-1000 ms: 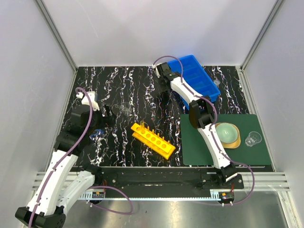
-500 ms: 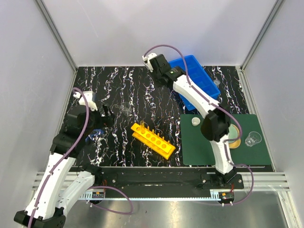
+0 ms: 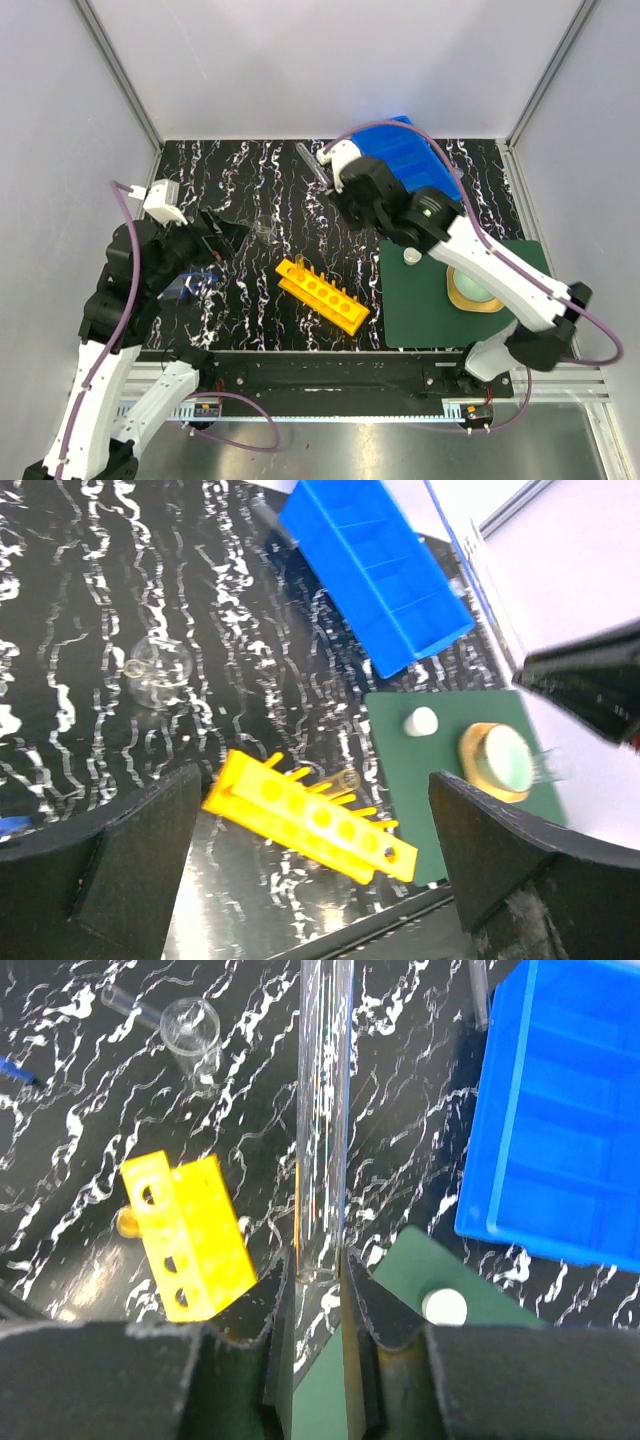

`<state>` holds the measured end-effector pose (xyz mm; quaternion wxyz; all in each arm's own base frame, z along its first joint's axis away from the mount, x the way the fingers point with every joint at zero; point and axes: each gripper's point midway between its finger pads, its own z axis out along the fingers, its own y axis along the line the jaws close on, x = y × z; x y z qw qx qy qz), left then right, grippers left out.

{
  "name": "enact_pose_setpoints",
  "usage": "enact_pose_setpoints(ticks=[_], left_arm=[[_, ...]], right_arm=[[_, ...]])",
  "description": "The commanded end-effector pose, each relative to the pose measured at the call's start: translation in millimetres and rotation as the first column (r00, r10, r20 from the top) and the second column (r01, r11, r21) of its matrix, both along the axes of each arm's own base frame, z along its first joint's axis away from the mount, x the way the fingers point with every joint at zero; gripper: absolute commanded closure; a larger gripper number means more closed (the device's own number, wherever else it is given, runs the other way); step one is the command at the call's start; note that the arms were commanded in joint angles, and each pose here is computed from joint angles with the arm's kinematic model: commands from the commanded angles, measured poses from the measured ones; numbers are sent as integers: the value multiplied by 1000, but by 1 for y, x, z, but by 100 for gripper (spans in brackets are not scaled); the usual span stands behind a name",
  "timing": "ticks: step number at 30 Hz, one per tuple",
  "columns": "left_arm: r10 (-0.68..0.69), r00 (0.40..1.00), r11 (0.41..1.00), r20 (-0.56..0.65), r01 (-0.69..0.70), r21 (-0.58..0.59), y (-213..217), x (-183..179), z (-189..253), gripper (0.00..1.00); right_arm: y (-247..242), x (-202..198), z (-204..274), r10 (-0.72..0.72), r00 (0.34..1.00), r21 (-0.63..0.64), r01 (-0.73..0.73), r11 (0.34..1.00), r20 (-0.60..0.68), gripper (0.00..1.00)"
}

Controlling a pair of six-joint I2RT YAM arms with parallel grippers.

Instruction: Organize the chemistry lab equipment

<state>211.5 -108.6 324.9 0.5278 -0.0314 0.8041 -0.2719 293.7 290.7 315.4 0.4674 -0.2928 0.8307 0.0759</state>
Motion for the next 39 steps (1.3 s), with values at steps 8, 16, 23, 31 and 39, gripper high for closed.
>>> enact_pose_setpoints(ticks=[8, 16, 23, 31, 39], left_arm=[[-201, 977, 759, 70, 201, -619, -66, -7, 66, 6], [-389, 920, 614, 51, 301, -730, -96, -1, 62, 11], [-435, 900, 564, 41, 308, -766, -100, -1, 63, 11], [-461, 887, 538, 27, 303, -787, -99, -5, 60, 13], [-463, 886, 547, 27, 310, -778, -97, -9, 56, 16]], right_arm=[[-34, -101, 31, 25, 1000, 103, -25, 994, 4, 100], [-17, -141, 20, 132, 991, 98, -129, 987, -23, 100], [8, -153, 6, 173, 985, 27, -173, 985, -1, 100], [21, -161, 12, 214, 977, 66, -213, 975, -1, 100], [44, -164, 12, 244, 970, 46, -244, 969, 4, 100]])
